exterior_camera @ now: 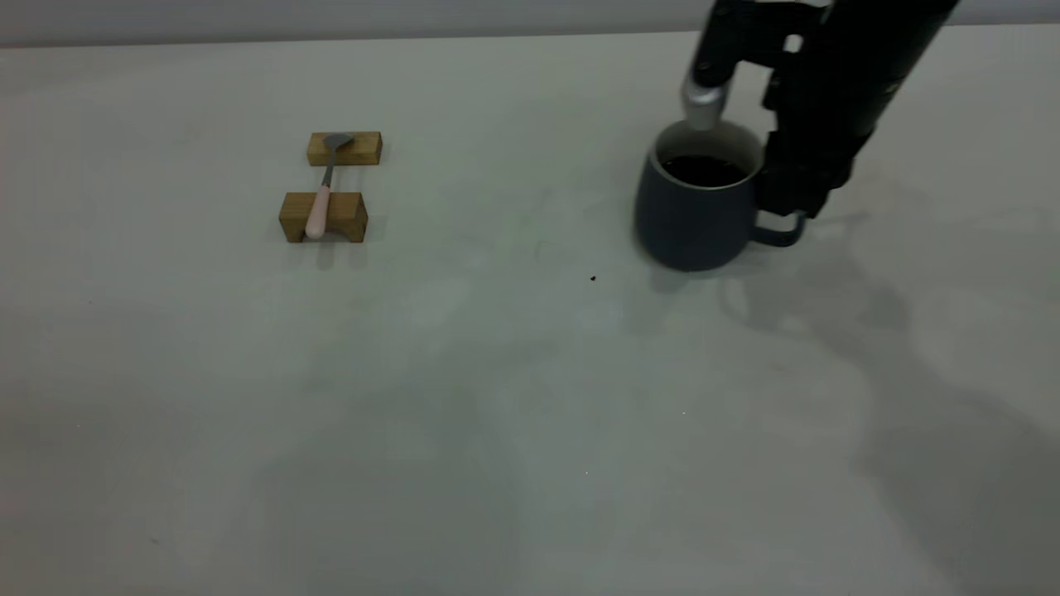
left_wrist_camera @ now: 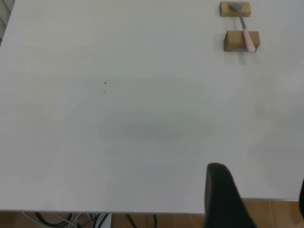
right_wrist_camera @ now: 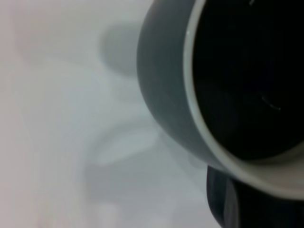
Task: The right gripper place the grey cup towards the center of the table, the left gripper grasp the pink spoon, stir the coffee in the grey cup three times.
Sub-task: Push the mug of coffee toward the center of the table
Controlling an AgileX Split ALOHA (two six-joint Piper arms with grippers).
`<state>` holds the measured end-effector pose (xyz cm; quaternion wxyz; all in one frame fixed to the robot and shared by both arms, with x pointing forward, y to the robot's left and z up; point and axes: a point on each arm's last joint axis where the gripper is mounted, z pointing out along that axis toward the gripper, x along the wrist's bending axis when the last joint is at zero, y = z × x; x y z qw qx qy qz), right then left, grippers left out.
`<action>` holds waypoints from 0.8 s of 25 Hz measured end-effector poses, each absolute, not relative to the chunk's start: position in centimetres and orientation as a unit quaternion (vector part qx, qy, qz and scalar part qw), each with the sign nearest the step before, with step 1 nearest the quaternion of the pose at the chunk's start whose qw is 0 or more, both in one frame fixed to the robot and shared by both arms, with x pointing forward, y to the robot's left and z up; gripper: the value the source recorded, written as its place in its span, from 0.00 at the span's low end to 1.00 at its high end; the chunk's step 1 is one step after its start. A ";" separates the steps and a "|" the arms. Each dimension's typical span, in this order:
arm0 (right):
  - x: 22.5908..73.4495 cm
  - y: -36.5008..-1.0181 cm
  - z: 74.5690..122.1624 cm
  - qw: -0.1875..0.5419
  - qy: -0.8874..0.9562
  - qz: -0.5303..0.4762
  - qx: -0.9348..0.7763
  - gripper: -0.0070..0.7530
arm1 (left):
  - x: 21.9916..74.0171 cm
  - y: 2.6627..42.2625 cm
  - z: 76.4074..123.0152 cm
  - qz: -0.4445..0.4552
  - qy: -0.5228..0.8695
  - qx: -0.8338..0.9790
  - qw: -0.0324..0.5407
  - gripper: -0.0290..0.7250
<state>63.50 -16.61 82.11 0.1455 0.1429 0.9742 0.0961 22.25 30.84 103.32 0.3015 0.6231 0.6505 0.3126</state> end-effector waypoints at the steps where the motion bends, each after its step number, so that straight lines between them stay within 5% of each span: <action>1: 63.3 -16.0 82.1 0.146 0.974 0.100 0.139 0.27 | 22.2 30.8 103.3 0.313 0.650 0.623 0.302 0.65; 13: 61.7 -11.3 82.0 0.142 0.970 0.138 0.140 0.29 | 22.2 30.8 103.3 0.313 0.650 0.623 0.302 0.65; 20: 61.8 -11.1 82.0 0.136 0.962 0.156 0.177 0.48 | 22.2 30.8 103.3 0.313 0.650 0.623 0.302 0.65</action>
